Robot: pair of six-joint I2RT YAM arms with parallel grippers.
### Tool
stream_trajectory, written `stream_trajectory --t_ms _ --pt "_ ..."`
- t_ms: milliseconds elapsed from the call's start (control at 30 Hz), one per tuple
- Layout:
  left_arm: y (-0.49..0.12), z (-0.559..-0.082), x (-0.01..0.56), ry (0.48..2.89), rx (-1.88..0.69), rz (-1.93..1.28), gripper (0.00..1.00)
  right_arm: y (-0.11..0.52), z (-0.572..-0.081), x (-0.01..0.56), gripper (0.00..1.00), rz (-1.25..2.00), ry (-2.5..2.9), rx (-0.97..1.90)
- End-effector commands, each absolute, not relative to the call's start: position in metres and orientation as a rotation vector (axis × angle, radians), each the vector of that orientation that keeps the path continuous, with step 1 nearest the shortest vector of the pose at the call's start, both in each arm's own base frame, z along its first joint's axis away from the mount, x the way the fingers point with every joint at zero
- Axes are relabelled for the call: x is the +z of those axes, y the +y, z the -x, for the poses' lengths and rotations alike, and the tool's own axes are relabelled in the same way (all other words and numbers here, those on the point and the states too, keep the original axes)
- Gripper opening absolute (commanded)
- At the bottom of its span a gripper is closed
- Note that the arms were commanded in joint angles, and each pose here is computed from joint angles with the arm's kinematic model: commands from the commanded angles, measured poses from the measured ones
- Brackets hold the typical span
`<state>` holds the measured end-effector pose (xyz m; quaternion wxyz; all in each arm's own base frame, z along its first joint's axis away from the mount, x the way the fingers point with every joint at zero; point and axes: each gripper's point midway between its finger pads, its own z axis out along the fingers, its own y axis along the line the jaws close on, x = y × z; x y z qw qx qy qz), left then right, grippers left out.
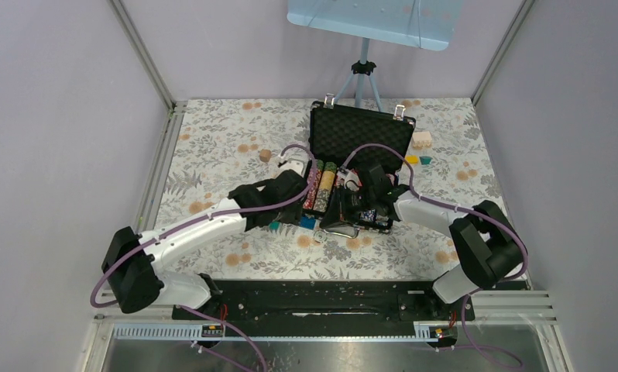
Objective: Pack up texas hold em set
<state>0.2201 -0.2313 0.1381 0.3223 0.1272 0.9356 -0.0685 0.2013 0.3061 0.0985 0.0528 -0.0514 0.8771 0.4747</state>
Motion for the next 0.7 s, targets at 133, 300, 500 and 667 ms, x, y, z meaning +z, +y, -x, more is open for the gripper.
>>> stream_trajectory --t_ms 133,300,500,667 --pt "-0.229 -0.240 0.116 2.417 -0.317 -0.443 0.55 0.297 -0.205 0.109 0.17 0.195 2.632 1.350" --pt "-0.234 -0.249 0.109 2.374 -0.289 -0.601 0.61 0.293 -0.203 0.108 0.17 0.192 2.636 1.345" --pt "-0.252 -0.251 0.091 2.309 -0.369 -0.785 0.66 0.289 -0.202 0.109 0.17 0.204 2.639 1.339" --pt "-0.255 -0.243 0.074 2.317 -0.428 -0.944 0.71 0.282 -0.202 0.110 0.17 0.213 2.643 1.307"
